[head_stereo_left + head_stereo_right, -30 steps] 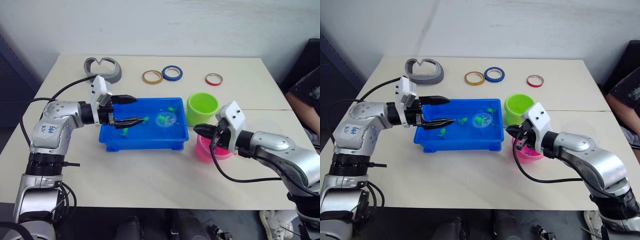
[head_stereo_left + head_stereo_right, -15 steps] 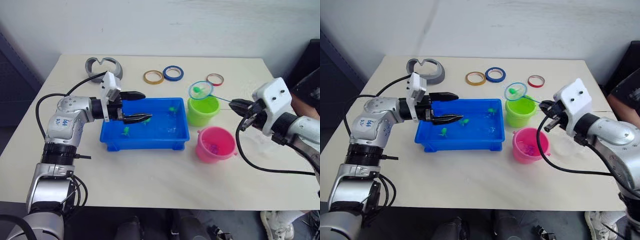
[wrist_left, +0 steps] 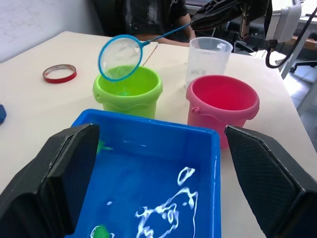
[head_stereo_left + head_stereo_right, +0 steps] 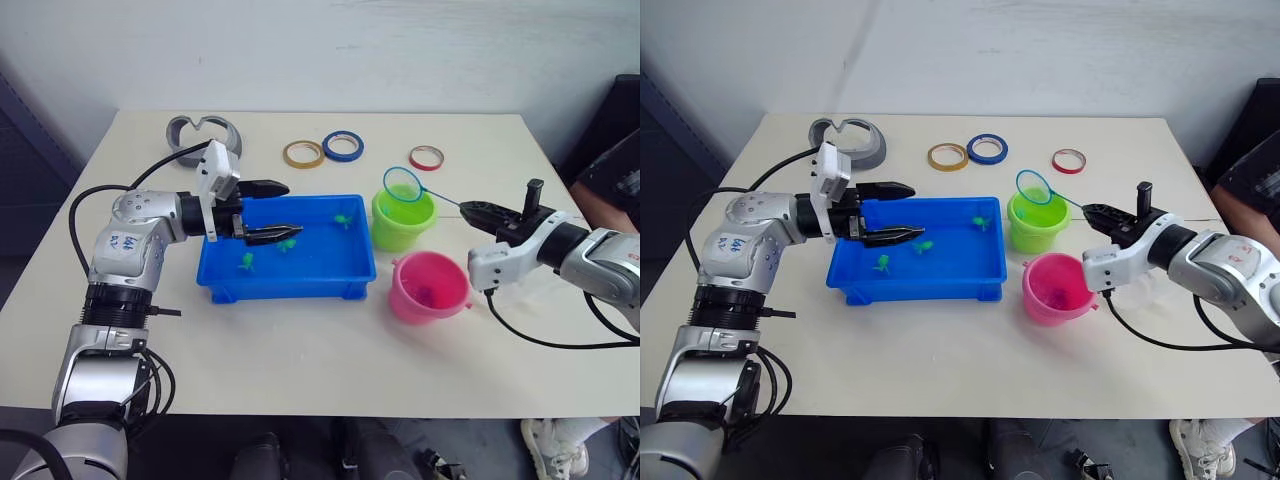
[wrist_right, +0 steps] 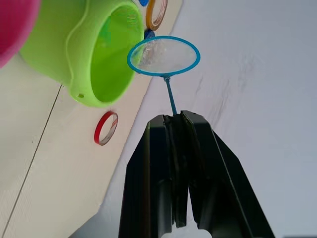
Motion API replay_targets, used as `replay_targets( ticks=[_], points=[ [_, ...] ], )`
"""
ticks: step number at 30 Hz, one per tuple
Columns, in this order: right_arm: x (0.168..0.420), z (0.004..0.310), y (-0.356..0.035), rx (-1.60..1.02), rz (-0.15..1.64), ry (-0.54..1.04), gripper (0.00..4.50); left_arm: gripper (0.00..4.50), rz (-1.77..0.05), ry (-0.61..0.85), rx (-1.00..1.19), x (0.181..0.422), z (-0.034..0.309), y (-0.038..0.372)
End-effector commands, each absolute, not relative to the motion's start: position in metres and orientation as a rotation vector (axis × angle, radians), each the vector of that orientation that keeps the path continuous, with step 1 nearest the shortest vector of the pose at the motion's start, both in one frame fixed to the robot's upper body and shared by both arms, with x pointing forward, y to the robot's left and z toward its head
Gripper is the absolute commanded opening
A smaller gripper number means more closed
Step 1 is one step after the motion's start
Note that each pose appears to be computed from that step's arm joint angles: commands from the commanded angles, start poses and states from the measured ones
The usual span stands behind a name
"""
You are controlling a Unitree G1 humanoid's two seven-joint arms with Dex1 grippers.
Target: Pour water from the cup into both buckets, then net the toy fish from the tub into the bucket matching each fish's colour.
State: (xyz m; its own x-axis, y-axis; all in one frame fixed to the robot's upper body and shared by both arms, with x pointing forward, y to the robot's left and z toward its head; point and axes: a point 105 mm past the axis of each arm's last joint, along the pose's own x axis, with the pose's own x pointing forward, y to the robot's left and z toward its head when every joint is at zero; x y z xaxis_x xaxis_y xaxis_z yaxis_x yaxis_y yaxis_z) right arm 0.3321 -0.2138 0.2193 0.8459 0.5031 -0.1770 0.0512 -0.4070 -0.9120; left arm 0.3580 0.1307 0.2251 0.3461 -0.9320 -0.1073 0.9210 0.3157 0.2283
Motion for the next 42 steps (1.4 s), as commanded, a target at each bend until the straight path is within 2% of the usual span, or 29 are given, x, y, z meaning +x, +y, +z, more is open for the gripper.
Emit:
replay_targets(
  ticks=[1,4,7,10,13,17,20,25,27,30,42],
  points=[
    [0.336,0.233,-0.23,-1.915,0.468,-0.383,0.0,4.43,-1.216,-0.097,0.292,0.353,0.236,0.132],
    [0.336,0.243,-0.225,-1.727,0.463,-0.398,0.0,4.43,-1.213,-0.094,0.293,0.352,0.236,0.133],
    [0.334,0.261,-0.213,-1.28,0.476,-0.378,0.0,4.43,-1.198,-0.081,0.298,0.352,0.234,0.139],
    [0.333,0.263,-0.202,-0.749,0.536,-0.235,0.0,4.43,-1.167,-0.053,0.314,0.352,0.231,0.15],
    [0.327,0.247,-0.181,-0.37,0.652,-0.051,0.0,4.43,-1.142,-0.023,0.334,0.349,0.225,0.161],
    [0.306,0.213,-0.146,-0.072,0.827,0.229,0.0,4.43,-1.122,0.001,0.354,0.342,0.222,0.171],
    [0.295,0.192,-0.129,0.024,0.884,0.376,0.0,4.43,-1.112,0.002,0.356,0.336,0.224,0.172],
    [0.303,0.166,-0.117,0.167,0.808,0.511,0.0,4.43,-1.1,0.002,0.336,0.327,0.227,0.171],
    [0.321,0.159,-0.121,0.208,0.687,0.518,0.0,4.43,-1.115,0.004,0.318,0.32,0.226,0.167],
    [0.337,0.162,-0.12,0.267,0.613,0.502,0.0,4.43,-1.075,-0.001,0.329,0.32,0.226,0.169],
    [0.373,0.174,-0.121,0.341,0.428,0.433,0.0,4.43,-1.039,-0.019,0.323,0.319,0.229,0.17]
  ],
)
